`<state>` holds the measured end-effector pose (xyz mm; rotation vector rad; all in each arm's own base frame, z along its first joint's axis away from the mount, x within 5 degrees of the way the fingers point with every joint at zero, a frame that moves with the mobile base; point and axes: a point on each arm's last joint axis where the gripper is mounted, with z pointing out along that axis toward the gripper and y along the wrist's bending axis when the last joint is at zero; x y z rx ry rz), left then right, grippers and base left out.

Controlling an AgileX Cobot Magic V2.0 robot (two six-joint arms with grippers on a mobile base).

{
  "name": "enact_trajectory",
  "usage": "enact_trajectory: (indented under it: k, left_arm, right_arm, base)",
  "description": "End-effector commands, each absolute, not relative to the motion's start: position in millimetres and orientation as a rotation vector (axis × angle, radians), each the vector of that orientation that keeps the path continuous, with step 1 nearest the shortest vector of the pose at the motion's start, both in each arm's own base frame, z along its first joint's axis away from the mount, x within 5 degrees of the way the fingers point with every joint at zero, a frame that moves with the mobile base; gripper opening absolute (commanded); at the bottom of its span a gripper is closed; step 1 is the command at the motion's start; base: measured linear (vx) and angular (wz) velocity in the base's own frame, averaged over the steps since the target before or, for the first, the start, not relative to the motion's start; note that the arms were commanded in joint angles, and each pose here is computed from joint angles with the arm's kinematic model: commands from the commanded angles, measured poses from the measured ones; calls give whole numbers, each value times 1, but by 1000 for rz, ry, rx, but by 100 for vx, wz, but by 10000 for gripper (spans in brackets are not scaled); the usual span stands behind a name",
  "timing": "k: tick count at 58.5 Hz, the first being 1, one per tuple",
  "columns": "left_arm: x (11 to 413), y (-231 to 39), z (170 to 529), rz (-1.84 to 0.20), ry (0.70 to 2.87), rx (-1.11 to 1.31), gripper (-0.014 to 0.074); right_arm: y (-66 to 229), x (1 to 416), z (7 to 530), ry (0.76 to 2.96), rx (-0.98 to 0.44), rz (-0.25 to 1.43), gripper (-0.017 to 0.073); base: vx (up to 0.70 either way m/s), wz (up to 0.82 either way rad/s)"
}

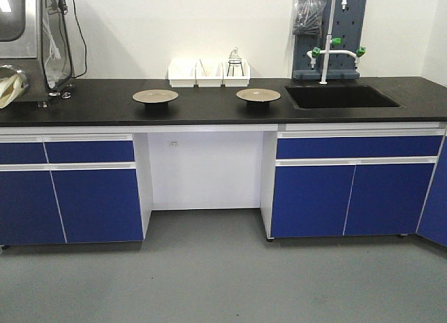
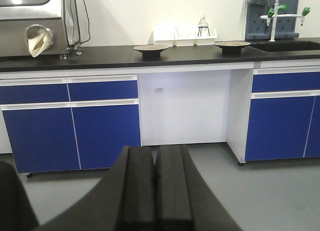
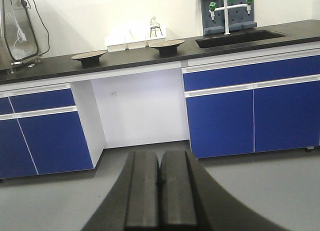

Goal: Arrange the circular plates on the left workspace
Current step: 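Drive the base toward the bench with the two tan plates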

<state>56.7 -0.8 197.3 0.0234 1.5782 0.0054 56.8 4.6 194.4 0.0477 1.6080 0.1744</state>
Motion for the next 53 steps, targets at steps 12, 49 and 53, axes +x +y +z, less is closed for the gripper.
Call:
enact_trajectory:
  k: [12,49,53]
  left_arm:
    - [56,0,201,-1,1497,12,2]
    - [56,0,201,-1,1497,12,2]
    - [56,0,201,-1,1497,12,2]
  right_arm:
    - [5,56,200,1520,39,176,-5]
    - [5,56,200,1520,39,176,-5]
    - [5,56,200,1520,39,176,-5]
  base:
    - [0,0]
    - [0,1]
    - [3,8]
